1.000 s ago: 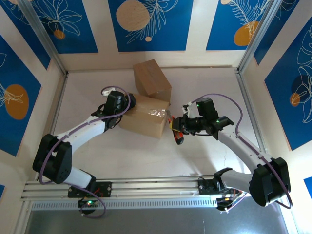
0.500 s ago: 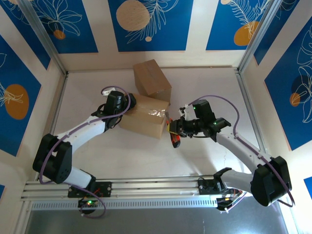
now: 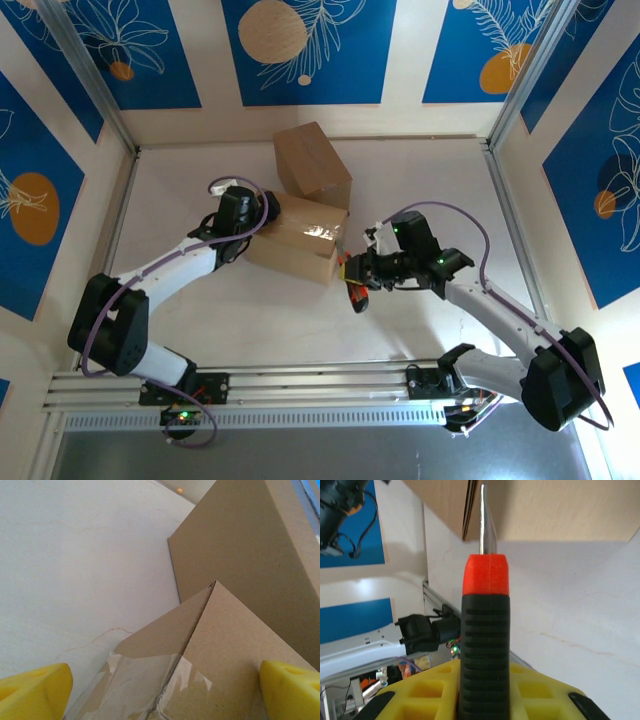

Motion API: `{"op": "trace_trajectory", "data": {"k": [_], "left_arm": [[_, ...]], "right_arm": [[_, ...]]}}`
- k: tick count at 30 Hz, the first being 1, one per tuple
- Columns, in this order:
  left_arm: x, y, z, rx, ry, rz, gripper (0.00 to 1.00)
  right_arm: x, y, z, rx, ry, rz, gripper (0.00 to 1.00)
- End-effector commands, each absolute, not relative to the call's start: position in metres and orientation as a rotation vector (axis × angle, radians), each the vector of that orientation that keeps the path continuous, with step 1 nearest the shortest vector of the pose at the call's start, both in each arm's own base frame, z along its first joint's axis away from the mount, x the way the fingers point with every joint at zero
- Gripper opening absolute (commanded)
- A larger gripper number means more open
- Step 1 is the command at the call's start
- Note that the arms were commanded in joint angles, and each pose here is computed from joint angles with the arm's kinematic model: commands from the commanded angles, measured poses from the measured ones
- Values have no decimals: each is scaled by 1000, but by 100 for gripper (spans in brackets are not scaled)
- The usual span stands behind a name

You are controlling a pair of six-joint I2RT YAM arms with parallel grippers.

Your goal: Unpack the express box

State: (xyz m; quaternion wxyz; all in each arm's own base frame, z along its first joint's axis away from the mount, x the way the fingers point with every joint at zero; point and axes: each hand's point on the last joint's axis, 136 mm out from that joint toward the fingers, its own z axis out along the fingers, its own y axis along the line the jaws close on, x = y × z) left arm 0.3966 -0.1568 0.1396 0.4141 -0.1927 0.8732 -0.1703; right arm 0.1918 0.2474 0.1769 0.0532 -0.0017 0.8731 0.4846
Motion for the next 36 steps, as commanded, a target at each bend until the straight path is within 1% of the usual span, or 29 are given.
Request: {"op": "trace_trajectory", "data": {"k": [1,8,11,14,17,21,25,27,31,33,36], "left_arm": [[289,-118,-2,-450,2767,-43,94],[290,-119,-1,-448,2766,-45,94],[292,-120,3,-438,2759,-51,94],[300,-123,20,-389,2736,-64,94],[316,-130,60,-316,2664,-104,95],[337,-136,136,-218,2531,-153,97],[352,-130,202,-159,2440,-152,96],[362,-116,218,-167,2424,-105,93],[401,-96,218,-173,2435,-91,82],[425,-98,208,-140,2454,-110,81],[458,-116,192,-51,2456,-197,81]], "right_arm": [[163,250,174,-33,2737,1566,0],[160,250,172,-22,2744,1551,0],[167,242,172,28,2741,1467,0],[184,221,176,138,2702,1350,0],[203,190,182,258,2655,1190,0],[224,158,180,324,2650,958,0],[250,146,165,312,2707,740,0],[268,145,157,295,2730,643,0],[300,151,148,270,2743,484,0],[308,157,142,272,2756,444,0],[312,167,131,278,2782,382,0]]}}
